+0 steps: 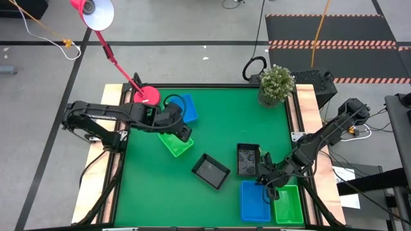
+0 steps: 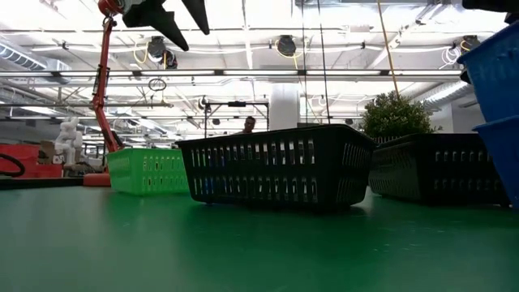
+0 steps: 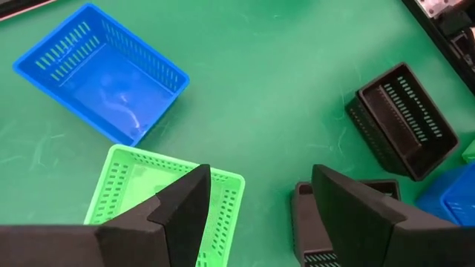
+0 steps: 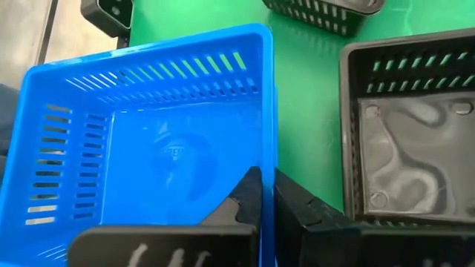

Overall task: Stack baskets by color
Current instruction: Stack the middle blue bin on the bottom blue bin

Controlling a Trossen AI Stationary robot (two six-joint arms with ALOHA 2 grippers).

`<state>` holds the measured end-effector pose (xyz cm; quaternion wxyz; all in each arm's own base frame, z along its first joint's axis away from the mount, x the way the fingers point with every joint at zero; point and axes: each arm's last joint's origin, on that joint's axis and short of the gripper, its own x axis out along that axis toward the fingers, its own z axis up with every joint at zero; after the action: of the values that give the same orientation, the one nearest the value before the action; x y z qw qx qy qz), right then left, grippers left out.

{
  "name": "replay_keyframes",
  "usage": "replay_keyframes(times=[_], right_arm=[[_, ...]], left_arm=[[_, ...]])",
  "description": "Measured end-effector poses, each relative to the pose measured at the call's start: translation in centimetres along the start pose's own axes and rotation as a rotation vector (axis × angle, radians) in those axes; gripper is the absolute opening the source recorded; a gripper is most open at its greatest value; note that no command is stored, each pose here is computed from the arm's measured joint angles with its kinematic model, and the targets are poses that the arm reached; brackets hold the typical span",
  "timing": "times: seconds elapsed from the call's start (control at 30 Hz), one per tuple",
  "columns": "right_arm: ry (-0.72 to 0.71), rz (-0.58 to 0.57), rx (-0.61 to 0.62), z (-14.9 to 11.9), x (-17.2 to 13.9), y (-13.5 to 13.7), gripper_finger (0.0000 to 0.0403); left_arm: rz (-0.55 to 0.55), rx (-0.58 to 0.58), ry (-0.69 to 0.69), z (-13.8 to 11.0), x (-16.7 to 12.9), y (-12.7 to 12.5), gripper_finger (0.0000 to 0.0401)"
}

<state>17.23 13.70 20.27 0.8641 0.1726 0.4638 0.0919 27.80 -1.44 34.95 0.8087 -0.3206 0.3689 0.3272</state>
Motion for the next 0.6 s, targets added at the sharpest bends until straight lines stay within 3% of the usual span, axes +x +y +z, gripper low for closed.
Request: replay_keyframes(times=[0.6], right_arm=[[0.044, 0.0, -0.003, -0.25, 0.87, 0.05, 0.0004]], left_arm=[[0.0, -0.014, -0.002, 0.1, 0.04, 0.04, 0.0236]])
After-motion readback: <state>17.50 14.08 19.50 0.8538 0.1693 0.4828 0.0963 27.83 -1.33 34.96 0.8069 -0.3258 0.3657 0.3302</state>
